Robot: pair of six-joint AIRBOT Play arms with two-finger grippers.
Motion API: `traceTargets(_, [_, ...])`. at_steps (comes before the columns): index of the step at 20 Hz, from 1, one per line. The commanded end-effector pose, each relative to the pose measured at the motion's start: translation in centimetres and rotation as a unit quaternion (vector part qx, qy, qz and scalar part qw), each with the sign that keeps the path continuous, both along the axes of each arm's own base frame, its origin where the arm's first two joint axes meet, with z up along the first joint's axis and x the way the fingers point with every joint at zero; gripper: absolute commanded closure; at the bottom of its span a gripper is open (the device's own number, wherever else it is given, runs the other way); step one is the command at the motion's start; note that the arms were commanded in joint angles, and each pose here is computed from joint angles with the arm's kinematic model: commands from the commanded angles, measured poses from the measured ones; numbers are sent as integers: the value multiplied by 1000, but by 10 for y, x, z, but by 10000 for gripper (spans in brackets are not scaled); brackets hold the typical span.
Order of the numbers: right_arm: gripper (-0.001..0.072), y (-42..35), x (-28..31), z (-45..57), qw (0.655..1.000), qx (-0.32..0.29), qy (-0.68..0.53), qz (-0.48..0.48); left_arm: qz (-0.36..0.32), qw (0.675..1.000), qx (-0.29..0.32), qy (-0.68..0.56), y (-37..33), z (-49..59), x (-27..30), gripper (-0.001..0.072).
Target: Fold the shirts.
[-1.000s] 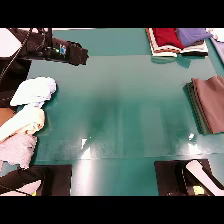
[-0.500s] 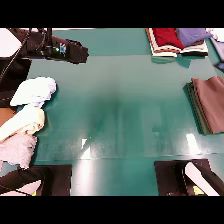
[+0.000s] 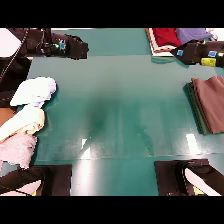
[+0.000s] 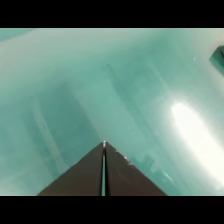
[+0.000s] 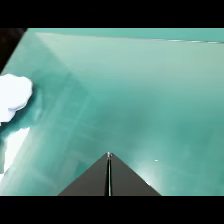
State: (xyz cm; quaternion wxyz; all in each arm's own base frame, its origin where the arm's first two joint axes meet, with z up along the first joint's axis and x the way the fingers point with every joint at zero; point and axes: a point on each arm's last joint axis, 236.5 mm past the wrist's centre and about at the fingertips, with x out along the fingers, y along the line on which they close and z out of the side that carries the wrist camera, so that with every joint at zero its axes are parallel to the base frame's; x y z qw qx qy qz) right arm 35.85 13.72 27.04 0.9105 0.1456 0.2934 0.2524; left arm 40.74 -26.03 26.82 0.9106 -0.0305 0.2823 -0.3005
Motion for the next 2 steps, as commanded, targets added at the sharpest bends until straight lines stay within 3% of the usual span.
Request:
traceTargets(1, [694,14,-5,3,1000,3,-3,19,5,1000,-10,-16,-1,7,5,680])
traceTargets(2, [693,14,-5,3,1000,3,-4,19,5,1000,-11,-17,-1,8,5,680])
